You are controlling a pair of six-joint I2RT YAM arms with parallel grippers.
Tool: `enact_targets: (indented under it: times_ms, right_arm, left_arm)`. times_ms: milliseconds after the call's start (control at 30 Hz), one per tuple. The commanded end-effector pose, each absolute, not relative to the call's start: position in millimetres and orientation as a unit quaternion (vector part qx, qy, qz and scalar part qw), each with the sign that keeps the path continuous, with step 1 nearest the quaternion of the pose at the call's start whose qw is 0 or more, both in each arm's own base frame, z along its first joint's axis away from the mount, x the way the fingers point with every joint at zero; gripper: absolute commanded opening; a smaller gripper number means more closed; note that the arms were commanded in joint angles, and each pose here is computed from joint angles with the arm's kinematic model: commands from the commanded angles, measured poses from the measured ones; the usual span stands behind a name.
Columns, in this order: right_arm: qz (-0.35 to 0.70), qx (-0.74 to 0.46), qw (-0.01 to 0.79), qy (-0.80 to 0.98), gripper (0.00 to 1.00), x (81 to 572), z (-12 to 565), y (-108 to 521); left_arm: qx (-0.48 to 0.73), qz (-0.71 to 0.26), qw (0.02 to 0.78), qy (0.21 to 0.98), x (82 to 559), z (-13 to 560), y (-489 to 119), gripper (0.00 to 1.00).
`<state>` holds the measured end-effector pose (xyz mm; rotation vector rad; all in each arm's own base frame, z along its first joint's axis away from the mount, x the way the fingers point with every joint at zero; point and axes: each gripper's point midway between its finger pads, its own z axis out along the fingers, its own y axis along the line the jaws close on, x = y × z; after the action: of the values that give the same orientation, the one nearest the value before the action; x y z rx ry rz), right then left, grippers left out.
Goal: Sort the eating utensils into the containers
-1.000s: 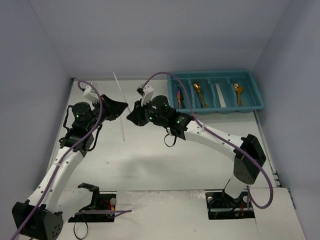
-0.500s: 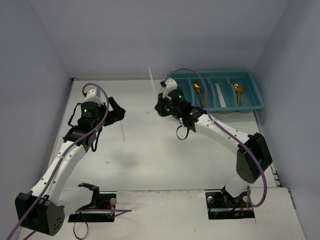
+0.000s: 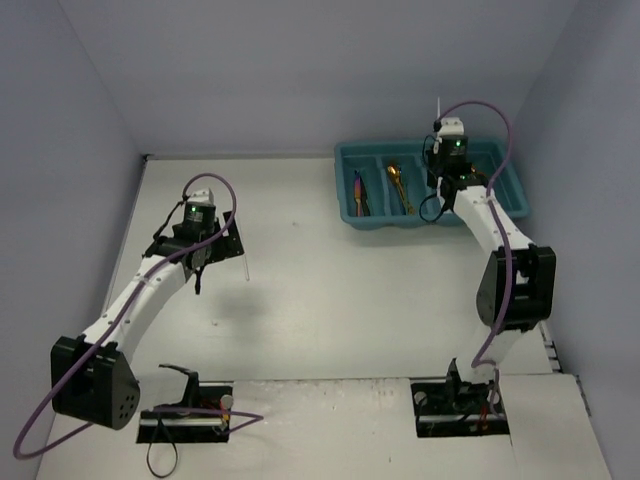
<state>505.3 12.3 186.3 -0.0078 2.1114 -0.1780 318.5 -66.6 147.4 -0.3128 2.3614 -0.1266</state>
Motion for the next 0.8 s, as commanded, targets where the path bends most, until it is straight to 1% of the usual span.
enact_targets:
  times_ms: [0,100,200,300,400,500,533,667,767]
  right_arm:
    - [-0.096,-0.004,0.477,0.874,0.06,528,173,-23]
    - [-0.083,0.009,0.458,0.885,0.07,539,148,-44]
    - [-0.073,0.012,0.446,0.892,0.13,545,132,-49]
    - [-0.067,0.016,0.436,0.897,0.24,546,120,-50]
    - [-0.061,0.011,0.441,0.895,0.34,544,126,-47]
    - [-0.066,0.014,0.464,0.883,0.45,538,156,-48]
    - [-0.065,0.016,0.474,0.878,0.47,534,168,-46]
    - [-0.07,0.047,0.519,0.851,0.52,512,223,-43]
    - [-0.045,0.063,0.555,0.828,0.53,490,263,-28]
  left_arm:
    - [-0.123,-0.042,0.392,0.911,328,172,-62,0.82]
    - [-0.126,-0.038,0.387,0.912,328,169,-61,0.82]
    - [-0.131,-0.037,0.382,0.914,327,165,-61,0.82]
    - [-0.134,-0.038,0.373,0.917,329,161,-63,0.82]
    - [-0.139,-0.043,0.367,0.919,330,159,-66,0.82]
    - [-0.149,-0.045,0.358,0.921,331,155,-68,0.82]
    - [-0.153,-0.044,0.357,0.921,332,155,-68,0.82]
    - [-0.174,-0.035,0.348,0.921,341,147,-67,0.81]
    - [-0.187,-0.03,0.333,0.924,355,137,-71,0.78]
